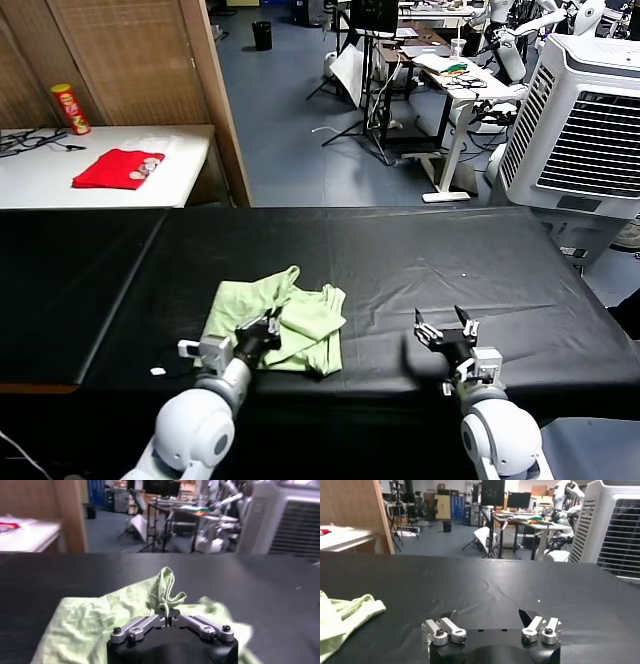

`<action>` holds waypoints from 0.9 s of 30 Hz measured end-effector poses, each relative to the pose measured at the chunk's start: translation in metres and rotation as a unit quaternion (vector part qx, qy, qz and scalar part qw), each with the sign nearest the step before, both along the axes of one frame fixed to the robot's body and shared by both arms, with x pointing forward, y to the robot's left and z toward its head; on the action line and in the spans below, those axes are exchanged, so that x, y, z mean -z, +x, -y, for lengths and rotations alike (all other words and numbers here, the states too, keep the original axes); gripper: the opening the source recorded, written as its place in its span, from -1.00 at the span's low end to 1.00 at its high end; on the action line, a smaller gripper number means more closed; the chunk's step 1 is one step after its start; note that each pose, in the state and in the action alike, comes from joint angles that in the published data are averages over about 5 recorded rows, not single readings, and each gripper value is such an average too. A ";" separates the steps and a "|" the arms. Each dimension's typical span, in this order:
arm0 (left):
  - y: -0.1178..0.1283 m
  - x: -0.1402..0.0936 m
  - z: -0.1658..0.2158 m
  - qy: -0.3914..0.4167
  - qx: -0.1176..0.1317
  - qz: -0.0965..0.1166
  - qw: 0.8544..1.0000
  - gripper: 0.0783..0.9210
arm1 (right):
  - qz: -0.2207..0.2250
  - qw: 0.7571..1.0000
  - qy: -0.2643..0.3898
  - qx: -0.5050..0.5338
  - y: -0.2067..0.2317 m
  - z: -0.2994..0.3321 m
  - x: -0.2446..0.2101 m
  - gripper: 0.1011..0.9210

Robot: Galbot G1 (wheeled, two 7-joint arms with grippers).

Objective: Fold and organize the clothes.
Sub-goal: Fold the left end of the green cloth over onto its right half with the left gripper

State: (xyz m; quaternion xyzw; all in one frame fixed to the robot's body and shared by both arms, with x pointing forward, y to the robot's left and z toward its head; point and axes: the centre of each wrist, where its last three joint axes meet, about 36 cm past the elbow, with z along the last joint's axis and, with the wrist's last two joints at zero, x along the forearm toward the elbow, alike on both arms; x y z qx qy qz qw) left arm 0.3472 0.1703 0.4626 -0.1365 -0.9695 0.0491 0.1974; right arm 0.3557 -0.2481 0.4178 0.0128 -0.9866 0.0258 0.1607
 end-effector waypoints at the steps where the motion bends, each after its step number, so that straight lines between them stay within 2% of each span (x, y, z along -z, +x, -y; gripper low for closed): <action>1: -0.001 0.000 0.003 -0.004 0.003 -0.001 1.000 -0.84 | 0.000 1.000 0.000 -0.001 0.000 0.000 0.000 0.70; 8: -0.005 0.006 0.025 -0.016 0.011 -0.005 1.000 -0.84 | -0.003 1.000 -0.001 -0.007 0.002 -0.005 0.003 0.70; 13: 0.000 0.012 0.035 -0.022 0.003 0.004 1.000 -0.84 | -0.004 1.000 -0.002 -0.013 0.001 -0.009 0.004 0.70; 22: 0.007 0.022 0.046 -0.036 -0.006 -0.006 0.999 -0.82 | 0.002 0.999 0.000 -0.032 0.005 -0.017 0.003 0.70; 25: 0.006 0.024 0.046 -0.041 -0.006 -0.007 0.999 -0.60 | 0.004 0.999 0.001 -0.040 0.006 -0.019 0.003 0.70; 27: 0.006 0.024 0.046 -0.047 -0.006 -0.008 0.999 -0.33 | 0.006 0.999 0.003 -0.046 0.007 -0.020 0.004 0.70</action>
